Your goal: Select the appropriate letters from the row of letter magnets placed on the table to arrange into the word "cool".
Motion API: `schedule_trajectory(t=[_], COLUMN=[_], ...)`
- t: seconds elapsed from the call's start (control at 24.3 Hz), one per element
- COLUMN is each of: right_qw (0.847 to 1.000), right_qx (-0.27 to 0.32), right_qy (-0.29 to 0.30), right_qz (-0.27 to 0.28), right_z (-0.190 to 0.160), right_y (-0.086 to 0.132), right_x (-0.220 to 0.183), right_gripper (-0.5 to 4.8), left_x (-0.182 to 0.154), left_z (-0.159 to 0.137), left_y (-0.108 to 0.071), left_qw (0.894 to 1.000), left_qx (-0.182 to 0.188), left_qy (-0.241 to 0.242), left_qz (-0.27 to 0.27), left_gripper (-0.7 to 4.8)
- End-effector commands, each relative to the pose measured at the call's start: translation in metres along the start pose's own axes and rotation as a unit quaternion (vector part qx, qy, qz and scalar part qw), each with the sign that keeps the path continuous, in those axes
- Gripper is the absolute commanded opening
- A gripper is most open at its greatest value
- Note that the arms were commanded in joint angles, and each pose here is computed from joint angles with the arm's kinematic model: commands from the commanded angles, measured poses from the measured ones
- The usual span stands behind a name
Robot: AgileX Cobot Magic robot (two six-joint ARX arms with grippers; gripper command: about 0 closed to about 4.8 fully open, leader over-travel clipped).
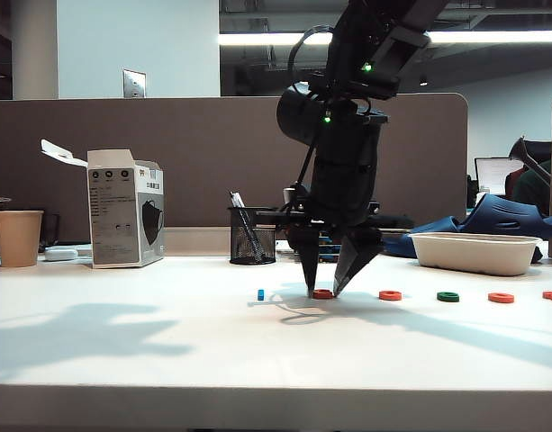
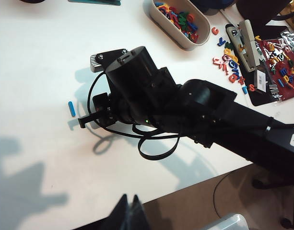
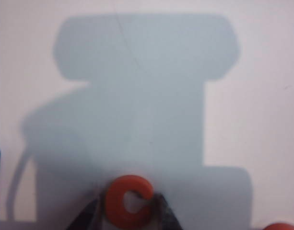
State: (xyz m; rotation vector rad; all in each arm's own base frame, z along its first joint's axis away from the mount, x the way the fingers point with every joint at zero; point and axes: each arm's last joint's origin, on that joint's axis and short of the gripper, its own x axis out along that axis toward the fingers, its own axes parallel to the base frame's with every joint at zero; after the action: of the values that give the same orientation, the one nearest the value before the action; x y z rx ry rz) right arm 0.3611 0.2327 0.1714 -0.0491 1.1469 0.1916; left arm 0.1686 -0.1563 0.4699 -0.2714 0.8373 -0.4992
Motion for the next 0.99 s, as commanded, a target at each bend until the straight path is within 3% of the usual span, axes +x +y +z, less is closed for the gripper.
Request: schedule_trajectory(t=[0.04,0.16,0.25,0.99], right_qw=[1.000,1.000,1.000,1.000], right_qx=[-0.002,-0.002,-0.005,-0.005], right_qy=[0.006,0.006,0.006,0.004], right_qz=[0.003,0.003,0.003,-0.002], right_z=[-0.0016,-0.0016,-0.0016,0.0030], right_y=[0.0006,0.0006,0.0006,0.0005], right_x=[0.0004,0.0004,0.0004,-0.0073], right_gripper=[1.45,1.39,1.01,1.03], left_x=[-0.0019,-0.0019,-0.0019,-0.0019], left_z=[0.0010,0.0010,0.0010,0.0010], left_y=[-0.0004,-0.0005,-0.0005,-0.0005], left_qw=[1.000,1.000,1.000,1.000], left_qx=[0.001,0.001,0.001,0.001], left_qy=[-0.006,-0.007,-0.007,-0.006], left_qz=[-0.004,-0.004,-0.004,-0.004], left_gripper=[-0.05,-0.04,-0.04,-0.04])
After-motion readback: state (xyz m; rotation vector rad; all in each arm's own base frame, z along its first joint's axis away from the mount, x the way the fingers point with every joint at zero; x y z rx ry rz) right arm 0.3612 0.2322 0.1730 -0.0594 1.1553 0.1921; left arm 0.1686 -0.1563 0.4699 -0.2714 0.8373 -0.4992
